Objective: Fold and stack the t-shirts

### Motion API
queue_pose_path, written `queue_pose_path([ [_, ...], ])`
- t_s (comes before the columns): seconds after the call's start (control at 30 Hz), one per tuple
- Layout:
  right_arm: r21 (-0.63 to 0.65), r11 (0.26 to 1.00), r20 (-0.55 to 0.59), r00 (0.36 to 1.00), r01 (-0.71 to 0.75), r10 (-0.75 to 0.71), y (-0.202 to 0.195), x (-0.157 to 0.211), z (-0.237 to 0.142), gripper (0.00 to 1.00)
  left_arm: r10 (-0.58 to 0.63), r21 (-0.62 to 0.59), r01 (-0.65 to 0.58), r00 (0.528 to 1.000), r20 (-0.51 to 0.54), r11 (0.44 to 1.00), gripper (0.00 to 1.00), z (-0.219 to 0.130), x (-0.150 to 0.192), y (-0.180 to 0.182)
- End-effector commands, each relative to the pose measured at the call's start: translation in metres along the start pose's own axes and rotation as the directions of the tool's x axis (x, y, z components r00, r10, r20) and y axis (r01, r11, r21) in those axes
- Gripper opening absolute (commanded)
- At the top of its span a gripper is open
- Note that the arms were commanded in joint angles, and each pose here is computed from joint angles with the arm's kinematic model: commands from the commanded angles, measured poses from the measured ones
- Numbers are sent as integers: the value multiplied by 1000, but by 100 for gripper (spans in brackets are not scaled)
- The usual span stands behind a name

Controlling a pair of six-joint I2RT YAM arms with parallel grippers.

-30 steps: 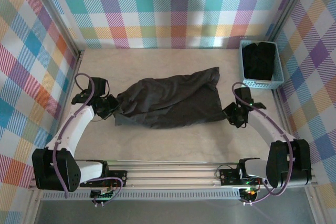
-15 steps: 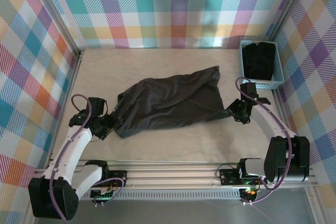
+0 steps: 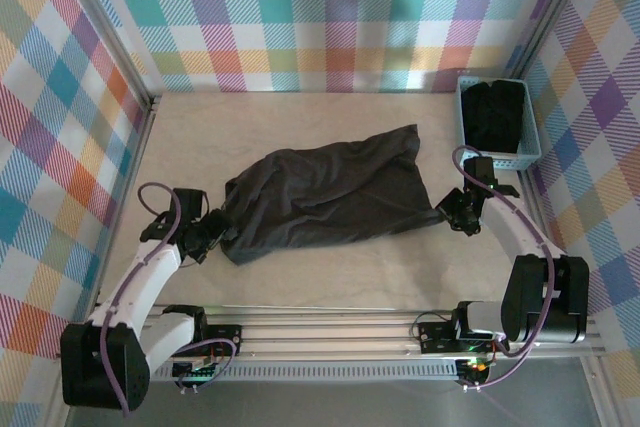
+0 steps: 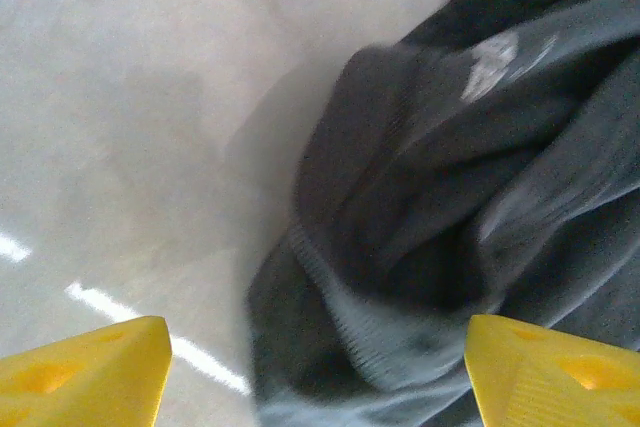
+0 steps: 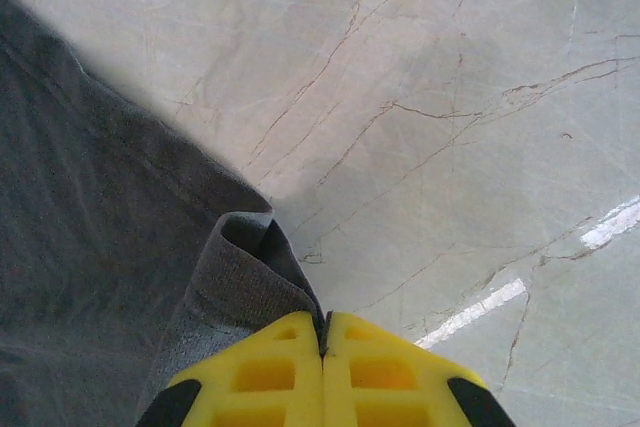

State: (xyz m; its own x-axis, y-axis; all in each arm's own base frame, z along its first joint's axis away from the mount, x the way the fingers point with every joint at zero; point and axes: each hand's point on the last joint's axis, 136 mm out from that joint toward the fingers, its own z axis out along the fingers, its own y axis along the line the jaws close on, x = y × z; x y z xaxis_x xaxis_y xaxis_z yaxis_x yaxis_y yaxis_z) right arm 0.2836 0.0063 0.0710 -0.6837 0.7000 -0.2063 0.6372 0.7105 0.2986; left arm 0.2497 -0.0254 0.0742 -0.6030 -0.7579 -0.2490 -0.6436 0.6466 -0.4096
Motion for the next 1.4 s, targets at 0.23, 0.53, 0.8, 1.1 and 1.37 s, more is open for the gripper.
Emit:
queue_pose_path([
  [0.23,-33,999,15,1000,20,-20,12,-11,-12,0,67,56,-65,997,-39,996,48,26,-16,-36],
  [0.53,-144,987,82,995,70,-59,43,-29,-47,0,99,152,-112,991,88,982,0,-37,-55,-85],
  [0.8,-226,964,210,974,136,-88,79,-61,-117,0,113,207,-147,979,168,967,0,-100,-82,-118],
  [1.1,-325,935,373,928,141,-10,88,-84,-201,0,28,370,-160,941,338,915,0,-198,-99,-143],
  [1.37,-327,938,423,905,113,39,75,-96,-216,0,-26,354,-150,895,446,923,4,-217,-108,-125],
])
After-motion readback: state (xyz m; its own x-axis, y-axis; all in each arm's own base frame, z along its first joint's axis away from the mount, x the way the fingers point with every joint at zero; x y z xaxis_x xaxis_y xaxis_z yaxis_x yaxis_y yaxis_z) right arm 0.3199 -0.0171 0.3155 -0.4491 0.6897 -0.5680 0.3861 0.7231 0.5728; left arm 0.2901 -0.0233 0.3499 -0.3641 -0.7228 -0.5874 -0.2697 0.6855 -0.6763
